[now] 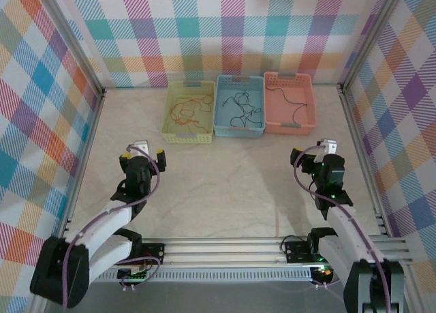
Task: Untangle the cables
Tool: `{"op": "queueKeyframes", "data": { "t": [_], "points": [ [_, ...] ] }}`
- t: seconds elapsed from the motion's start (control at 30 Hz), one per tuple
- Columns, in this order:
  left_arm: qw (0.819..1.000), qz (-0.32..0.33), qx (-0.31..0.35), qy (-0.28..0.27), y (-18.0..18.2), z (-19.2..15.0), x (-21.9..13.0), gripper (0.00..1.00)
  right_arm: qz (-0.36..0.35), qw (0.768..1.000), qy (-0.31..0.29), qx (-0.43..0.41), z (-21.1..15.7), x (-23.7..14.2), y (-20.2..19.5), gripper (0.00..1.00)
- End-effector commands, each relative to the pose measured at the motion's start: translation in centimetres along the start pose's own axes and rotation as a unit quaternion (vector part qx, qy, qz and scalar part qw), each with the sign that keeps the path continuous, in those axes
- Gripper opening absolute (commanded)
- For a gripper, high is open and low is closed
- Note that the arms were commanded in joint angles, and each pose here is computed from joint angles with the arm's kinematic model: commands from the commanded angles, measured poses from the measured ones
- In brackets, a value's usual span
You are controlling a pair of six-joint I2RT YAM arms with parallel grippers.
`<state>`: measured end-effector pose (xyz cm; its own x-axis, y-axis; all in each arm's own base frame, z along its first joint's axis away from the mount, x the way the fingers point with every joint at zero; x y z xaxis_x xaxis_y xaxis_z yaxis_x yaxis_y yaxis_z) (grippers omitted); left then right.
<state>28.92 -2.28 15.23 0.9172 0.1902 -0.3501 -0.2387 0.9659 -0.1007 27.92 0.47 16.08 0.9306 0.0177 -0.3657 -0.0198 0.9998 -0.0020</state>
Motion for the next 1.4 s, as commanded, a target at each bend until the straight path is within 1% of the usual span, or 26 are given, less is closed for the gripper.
{"op": "queueKeyframes", "data": {
  "t": [0.0,0.07,0.17,0.2,0.23,0.3,0.4,0.5,0.57,0.6,0.63,0.7,0.73,0.83,1.37],
  "points": [
    [0.999,-0.035,-0.033,-0.014,-1.2,1.4,1.9,1.00,0.001,0.999,-0.044,-0.019,0.8,1.1,0.1,1.00],
    [0.999,-0.030,-0.030,-0.004,-1.2,0.7,3.3,1.00,-0.012,0.998,-0.048,-0.025,0.3,2.1,-0.2,1.00],
    [1.000,-0.020,-0.012,0.010,-0.9,-0.5,5.0,1.00,-0.009,0.998,-0.051,-0.034,-0.2,3.7,-0.1,1.00],
    [1.000,-0.019,-0.015,0.011,-0.6,-0.8,5.6,1.00,-0.009,0.997,-0.063,-0.039,0.0,4.0,-0.1,1.00],
    [1.000,-0.019,-0.015,0.019,-0.5,-0.7,5.8,1.00,-0.009,0.997,-0.067,-0.043,-0.2,4.5,-0.1,1.00],
    [0.999,-0.025,-0.020,0.016,-0.2,-0.6,6.1,1.00,-0.007,0.996,-0.074,-0.050,-0.5,5.4,0.0,1.00],
    [0.999,-0.030,-0.020,0.010,0.0,-0.9,6.6,1.00,0.001,0.996,-0.069,-0.052,-1.4,6.7,0.2,1.00],
    [0.999,-0.033,-0.026,0.031,0.1,-1.5,8.2,1.00,0.012,0.997,-0.050,-0.049,-1.8,7.5,0.3,1.00],
    [0.998,-0.046,-0.015,0.048,-0.4,-2.0,8.8,0.99,0.030,0.997,-0.047,-0.056,-2.3,8.1,0.7,1.00],
    [0.998,-0.046,-0.016,0.048,-0.3,-2.0,8.8,0.99,0.032,0.997,-0.049,-0.059,-2.2,8.3,0.7,1.00],
    [0.997,-0.053,-0.016,0.045,-0.5,-2.2,8.6,1.00,0.032,0.997,-0.031,-0.058,-2.3,8.4,0.7,1.00],
    [0.996,-0.074,-0.009,0.043,-0.9,-2.5,8.5,1.00,0.012,0.998,-0.027,-0.050,-2.1,9.0,0.2,1.00],
    [0.996,-0.079,-0.007,0.045,-1.0,-2.8,8.5,1.00,-0.002,0.999,-0.007,-0.041,-2.2,9.3,-0.2,1.00],
    [0.995,-0.085,-0.021,0.056,-0.6,-2.7,9.0,1.00,-0.005,0.999,-0.002,-0.044,-2.2,9.4,-0.2,1.00],
    [0.995,-0.085,-0.022,0.056,-0.6,-2.8,8.9,1.00,-0.004,0.999,-0.007,-0.048,-2.1,9.4,-0.1,1.00]
  ]
}}
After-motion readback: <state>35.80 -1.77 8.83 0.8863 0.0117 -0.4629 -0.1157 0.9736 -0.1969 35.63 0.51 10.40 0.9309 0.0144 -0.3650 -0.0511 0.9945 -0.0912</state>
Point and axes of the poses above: each hand's point on the last joint's axis, 136 mm out from that joint toward the fingers, its own x axis out along the fingers, its own y axis along the line the jaws close on, z = x × y, the point moved 4 cm from there along -x, back along the fingers, and after that the axes turned 10 degrees about -x, right-handed, at the moved point
